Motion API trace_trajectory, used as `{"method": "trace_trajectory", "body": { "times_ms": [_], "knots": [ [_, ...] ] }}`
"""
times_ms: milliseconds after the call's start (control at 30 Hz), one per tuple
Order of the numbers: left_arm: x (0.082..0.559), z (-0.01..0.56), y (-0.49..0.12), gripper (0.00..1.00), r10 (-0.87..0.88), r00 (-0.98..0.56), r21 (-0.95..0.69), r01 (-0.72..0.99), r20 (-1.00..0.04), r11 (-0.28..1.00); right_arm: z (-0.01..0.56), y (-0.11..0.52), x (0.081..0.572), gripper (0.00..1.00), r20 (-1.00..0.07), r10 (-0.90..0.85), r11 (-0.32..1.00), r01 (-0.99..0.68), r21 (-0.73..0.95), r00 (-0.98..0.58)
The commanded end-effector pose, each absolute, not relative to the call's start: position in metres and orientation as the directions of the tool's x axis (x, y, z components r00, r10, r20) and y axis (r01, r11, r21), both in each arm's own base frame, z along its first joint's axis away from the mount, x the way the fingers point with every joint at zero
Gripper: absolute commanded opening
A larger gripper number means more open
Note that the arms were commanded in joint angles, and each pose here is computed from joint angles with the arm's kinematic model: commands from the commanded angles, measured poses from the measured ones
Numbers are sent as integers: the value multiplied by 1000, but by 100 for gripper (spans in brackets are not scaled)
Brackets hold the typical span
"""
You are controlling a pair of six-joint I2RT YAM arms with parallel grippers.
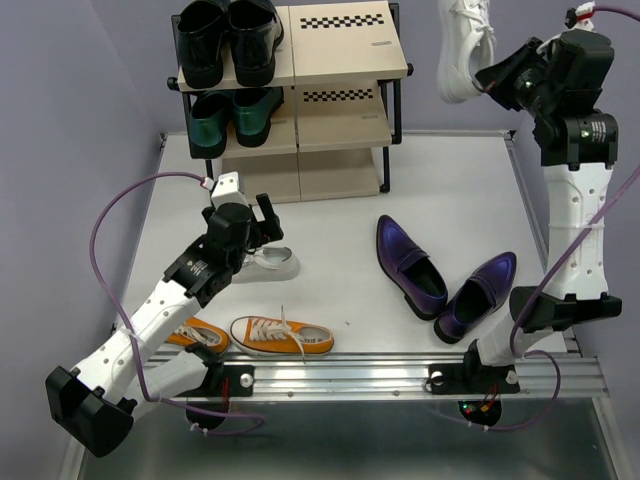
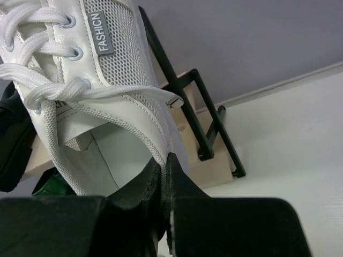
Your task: Place and organize the shoes onto the shoe shelf
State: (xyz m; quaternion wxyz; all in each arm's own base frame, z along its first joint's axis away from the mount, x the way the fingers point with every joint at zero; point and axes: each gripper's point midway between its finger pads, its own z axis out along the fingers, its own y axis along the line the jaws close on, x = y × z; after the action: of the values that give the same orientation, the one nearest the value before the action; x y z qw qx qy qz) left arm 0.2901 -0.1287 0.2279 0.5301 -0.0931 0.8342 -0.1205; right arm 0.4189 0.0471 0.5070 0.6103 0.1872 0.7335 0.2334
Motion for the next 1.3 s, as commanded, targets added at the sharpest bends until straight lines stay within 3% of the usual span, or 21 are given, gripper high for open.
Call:
{"method": "trace_trajectory", "body": {
  "times_ms": [0, 467, 833, 1267],
  "knots": [
    [291, 253, -128, 99, -327, -368, -344, -21, -871, 939, 587, 89, 403, 1, -808, 587, 774, -258, 577, -45],
    [288, 253, -122, 99, -331, -364, -340, -40, -871, 940, 585, 174, 419, 1, -812, 578, 747, -351, 564, -75],
    [283, 250, -120, 99, -337, -366, -345, -46, -867, 937, 572, 181, 442, 1, -840, 542, 823, -216, 525, 19],
    [281, 249, -117, 99, -334, -364, -340, -48, -869, 939, 582, 192, 433, 1, -855, 505, 862, -131, 491, 121]
  ]
}}
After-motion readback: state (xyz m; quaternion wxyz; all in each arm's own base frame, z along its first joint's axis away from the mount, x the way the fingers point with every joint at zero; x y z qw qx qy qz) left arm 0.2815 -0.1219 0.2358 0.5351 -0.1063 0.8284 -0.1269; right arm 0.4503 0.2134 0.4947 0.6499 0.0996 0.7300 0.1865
